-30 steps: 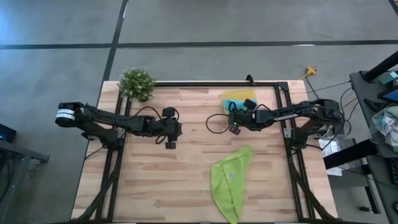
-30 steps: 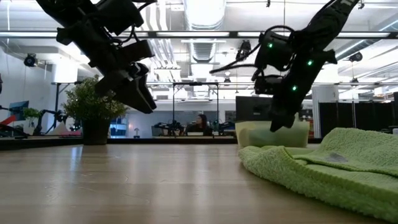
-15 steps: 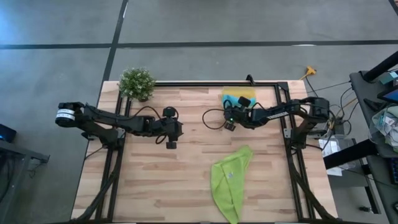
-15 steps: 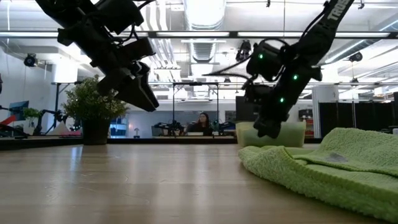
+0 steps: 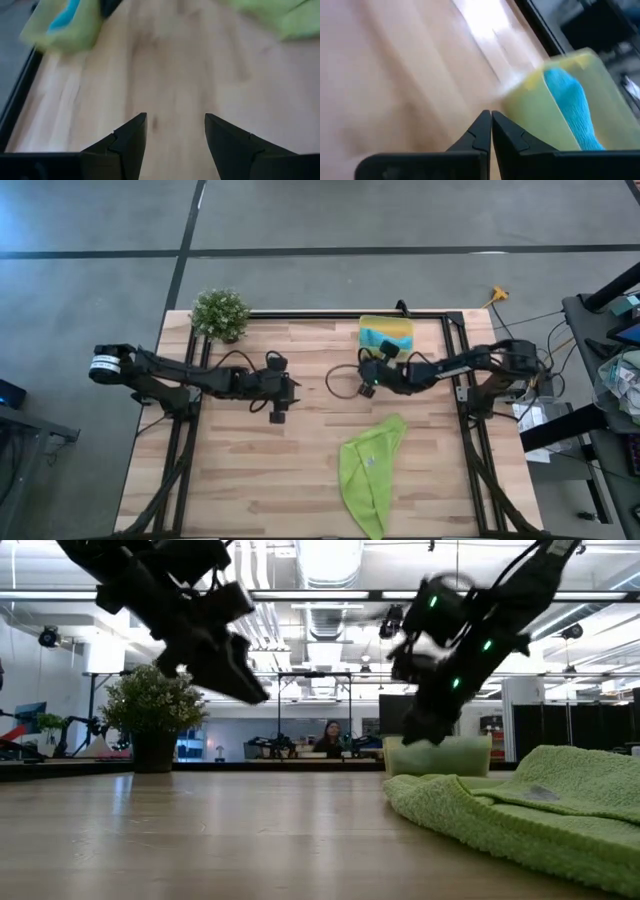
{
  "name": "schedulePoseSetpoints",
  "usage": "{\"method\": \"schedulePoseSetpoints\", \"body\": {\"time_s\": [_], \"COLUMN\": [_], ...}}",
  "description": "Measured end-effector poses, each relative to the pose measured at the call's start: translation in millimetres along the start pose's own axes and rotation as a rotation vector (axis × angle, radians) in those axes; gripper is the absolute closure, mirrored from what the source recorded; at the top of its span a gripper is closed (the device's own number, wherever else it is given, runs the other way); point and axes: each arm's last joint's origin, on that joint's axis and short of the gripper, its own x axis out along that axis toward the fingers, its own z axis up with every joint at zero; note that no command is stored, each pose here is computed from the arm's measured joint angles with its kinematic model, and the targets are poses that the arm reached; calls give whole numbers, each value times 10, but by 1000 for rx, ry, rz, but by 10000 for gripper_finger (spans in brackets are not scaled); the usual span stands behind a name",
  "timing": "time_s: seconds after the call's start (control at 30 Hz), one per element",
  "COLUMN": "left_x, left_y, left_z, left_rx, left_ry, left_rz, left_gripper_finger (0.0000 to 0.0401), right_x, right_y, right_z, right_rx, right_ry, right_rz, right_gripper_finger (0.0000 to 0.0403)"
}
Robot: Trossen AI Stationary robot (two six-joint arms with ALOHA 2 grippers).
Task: Roll microfiber towels into tight, uniform cylinder then place into a basket
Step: Fold the green microfiber towel
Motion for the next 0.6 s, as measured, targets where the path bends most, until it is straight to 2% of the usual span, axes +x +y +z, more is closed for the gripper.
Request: {"method": "schedulePoseSetpoints", "body": {"time_s": [0.13,0.27,0.43,0.6], "left_x": [-21,-51,13,120], "left_y": [-132,-370,-647,-838], "left_z": [127,210,216,373], "left_rx": [104,321,553,588], "left_ry": [-150,-298,-344,-346], "left_rz": [-143,-328,-363,-392], "left_gripper_finger": [217,217,217,217], "right_x": [-367,-758,-1165,-1407], "right_y": [165,315,464,586], "right_z": [67,39,-76,-170], "right_rx": [-30,-54,-43,-12], "right_ry": [-117,-226,-316,-335], "right_rz": [84,185,360,537], "right_gripper_finger": [394,394,394,394]}}
